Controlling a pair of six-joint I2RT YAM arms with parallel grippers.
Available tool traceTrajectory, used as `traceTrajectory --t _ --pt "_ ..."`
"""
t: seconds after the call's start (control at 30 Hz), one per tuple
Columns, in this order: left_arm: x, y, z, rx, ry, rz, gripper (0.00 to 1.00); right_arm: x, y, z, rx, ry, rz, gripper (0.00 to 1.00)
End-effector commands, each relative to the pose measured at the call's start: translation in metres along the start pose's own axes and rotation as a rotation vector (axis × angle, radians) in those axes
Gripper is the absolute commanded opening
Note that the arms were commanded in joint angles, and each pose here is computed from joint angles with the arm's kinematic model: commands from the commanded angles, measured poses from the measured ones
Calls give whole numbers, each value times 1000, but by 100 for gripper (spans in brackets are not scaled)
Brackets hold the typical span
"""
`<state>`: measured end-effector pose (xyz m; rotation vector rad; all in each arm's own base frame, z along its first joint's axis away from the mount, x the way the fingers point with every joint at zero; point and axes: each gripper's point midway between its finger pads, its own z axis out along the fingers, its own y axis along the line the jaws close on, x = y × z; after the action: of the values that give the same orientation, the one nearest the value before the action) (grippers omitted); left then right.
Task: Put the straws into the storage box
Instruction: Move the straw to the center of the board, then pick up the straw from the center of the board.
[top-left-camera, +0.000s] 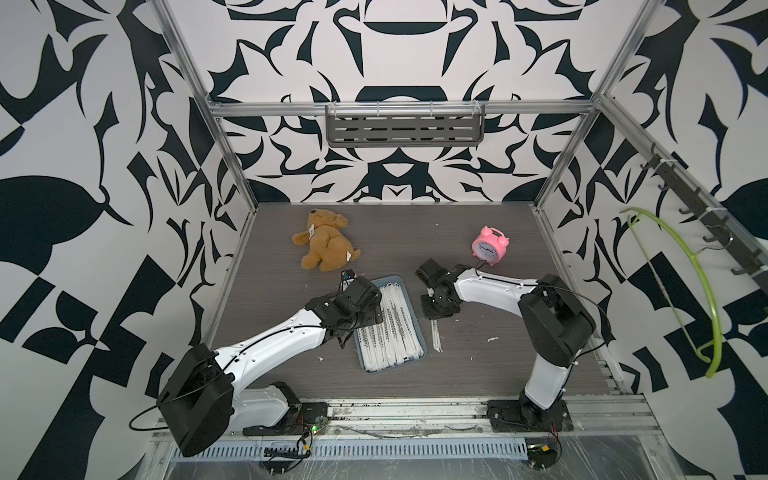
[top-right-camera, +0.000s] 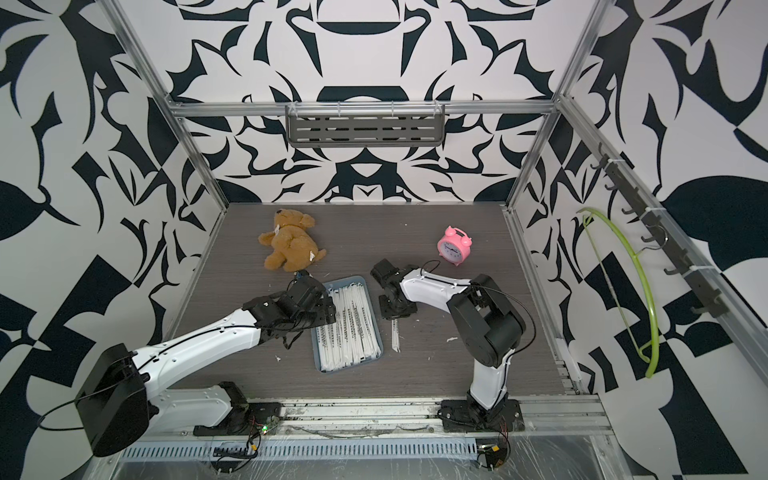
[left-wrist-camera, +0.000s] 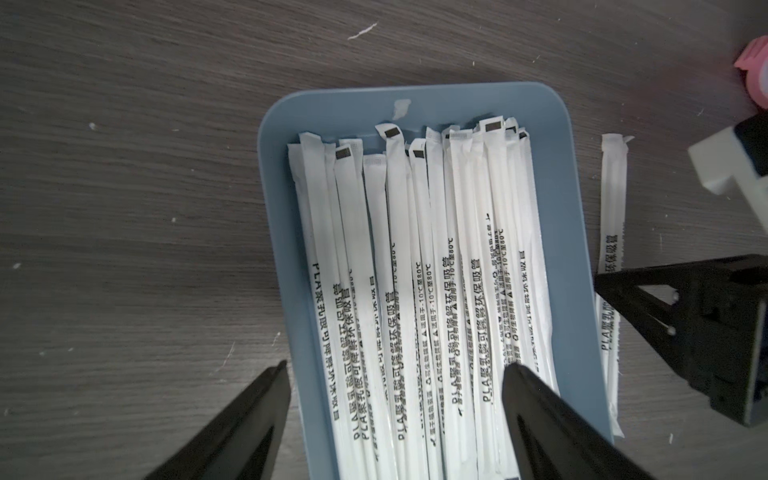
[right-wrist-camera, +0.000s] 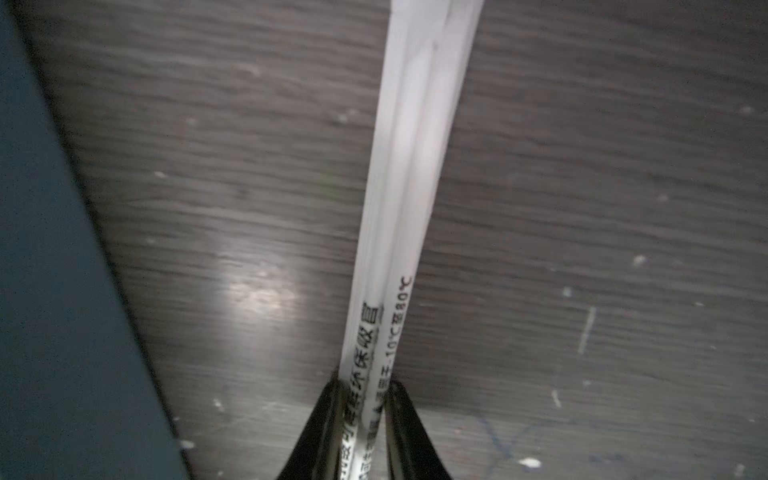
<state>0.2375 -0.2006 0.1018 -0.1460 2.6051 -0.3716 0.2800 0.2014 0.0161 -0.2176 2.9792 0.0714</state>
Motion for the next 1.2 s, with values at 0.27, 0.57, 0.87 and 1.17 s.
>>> traceTrajectory --t 0.27,0.57,0.87,1.17 --pt "-1 12 -9 -23 -35 25 88 -1 -15 -37 4 -15 22 34" --pt "3 13 -4 -18 -26 34 88 2 -20 -19 -1 21 58 29" --pt "4 17 -5 -23 -31 36 88 4 -22 1 6 51 74 26" --pt "4 20 -6 -32 -39 36 88 7 -33 -18 29 33 50 10"
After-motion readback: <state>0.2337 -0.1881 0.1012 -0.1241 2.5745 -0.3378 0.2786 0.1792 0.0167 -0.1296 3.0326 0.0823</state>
